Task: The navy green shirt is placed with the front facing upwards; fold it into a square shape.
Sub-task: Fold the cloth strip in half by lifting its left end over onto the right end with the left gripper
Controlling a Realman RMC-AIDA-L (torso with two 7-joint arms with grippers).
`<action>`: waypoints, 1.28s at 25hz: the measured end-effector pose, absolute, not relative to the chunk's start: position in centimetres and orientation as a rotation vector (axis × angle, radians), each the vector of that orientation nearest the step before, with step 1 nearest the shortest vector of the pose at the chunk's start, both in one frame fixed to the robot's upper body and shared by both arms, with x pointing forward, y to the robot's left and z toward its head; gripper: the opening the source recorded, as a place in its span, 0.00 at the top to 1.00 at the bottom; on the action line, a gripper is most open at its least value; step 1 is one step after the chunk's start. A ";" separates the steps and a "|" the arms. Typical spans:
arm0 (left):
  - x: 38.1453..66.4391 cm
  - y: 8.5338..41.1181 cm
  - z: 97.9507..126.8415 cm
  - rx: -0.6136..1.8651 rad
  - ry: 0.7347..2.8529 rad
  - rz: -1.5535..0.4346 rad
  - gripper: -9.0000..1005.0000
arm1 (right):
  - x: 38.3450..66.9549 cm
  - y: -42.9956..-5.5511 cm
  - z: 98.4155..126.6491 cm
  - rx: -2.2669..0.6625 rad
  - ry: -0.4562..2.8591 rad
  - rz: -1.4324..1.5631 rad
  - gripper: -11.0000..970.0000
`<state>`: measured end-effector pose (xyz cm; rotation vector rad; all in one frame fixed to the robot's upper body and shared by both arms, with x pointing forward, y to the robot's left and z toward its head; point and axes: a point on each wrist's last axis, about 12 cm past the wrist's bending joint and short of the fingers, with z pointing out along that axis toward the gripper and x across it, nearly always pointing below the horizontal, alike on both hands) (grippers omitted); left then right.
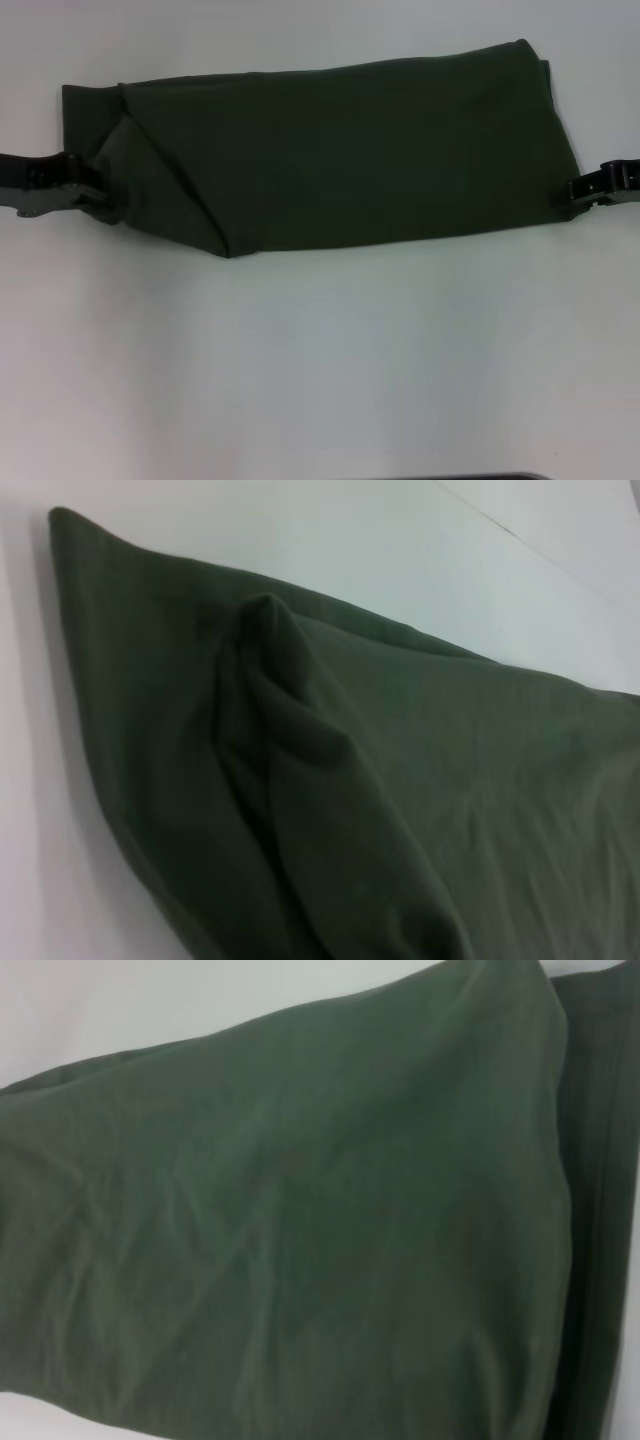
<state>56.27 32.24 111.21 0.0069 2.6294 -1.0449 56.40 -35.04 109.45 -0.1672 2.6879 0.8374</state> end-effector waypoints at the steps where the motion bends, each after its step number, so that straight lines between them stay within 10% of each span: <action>1: 56.3 32.2 111.2 0.007 2.632 -1.044 0.97 | 56.4 -35.1 109.5 -0.166 2.690 0.837 0.38; 12: 56.1 32.3 111.2 0.008 2.651 -1.050 0.97 | 56.3 -36.0 110.3 -0.154 2.705 0.834 0.90; 32: 52.8 33.0 110.8 0.117 2.895 -1.100 0.97 | 53.8 -37.1 111.1 -0.247 2.984 0.785 0.98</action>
